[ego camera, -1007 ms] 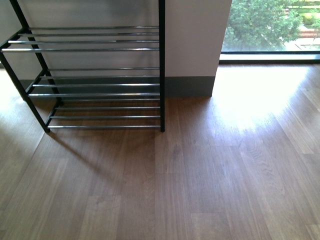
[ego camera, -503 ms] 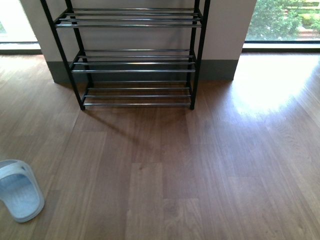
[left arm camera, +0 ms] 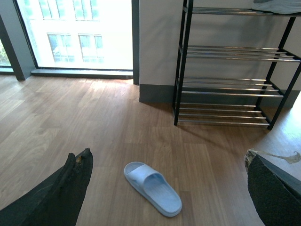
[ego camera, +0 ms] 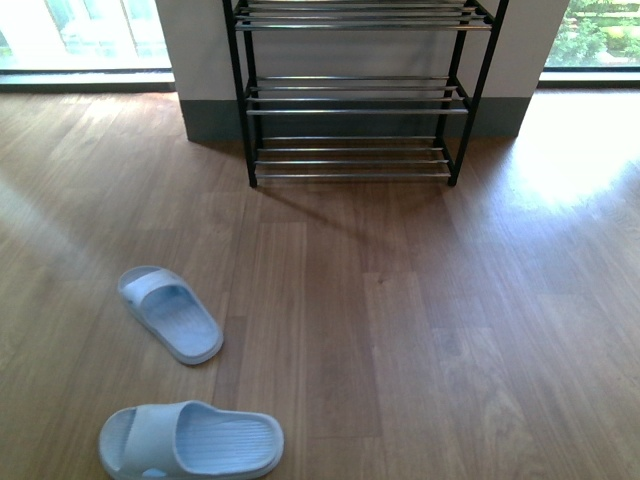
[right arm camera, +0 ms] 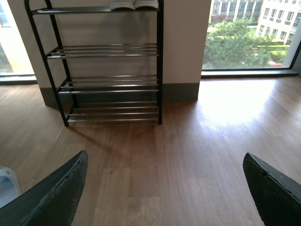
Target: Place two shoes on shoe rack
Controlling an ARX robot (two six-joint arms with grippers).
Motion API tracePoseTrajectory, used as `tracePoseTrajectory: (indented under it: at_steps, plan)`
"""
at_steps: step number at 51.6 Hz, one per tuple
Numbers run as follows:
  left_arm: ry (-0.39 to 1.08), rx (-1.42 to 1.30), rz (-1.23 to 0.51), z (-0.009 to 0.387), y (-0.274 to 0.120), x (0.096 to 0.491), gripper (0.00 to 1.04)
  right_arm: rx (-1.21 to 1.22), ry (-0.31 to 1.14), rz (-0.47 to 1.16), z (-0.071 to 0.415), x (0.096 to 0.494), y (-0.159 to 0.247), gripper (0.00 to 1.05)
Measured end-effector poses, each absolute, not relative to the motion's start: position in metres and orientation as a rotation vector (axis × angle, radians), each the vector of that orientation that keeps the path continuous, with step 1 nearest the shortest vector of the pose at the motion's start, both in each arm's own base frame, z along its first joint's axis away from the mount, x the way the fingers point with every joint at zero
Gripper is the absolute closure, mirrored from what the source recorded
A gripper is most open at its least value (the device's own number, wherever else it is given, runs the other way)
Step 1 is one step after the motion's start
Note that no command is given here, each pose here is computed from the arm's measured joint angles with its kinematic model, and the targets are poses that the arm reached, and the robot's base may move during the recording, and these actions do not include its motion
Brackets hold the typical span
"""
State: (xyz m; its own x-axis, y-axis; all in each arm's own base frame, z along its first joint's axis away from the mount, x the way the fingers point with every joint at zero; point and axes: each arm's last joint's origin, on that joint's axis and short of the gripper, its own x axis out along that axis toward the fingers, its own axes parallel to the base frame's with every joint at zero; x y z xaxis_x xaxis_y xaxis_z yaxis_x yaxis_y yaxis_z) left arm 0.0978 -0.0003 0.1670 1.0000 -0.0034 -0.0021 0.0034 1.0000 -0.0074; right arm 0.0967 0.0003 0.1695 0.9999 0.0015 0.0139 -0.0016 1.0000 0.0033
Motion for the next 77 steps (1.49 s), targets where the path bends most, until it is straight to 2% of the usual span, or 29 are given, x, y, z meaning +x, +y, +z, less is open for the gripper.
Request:
tracePoseTrajectory:
  at_steps: [77]
  plan:
    - [0.002,-0.007,0.000,0.1670,-0.0002,0.0978,0.09,0.003,-0.014,0.002,0.1695,0.0968,0.0002,0.09]
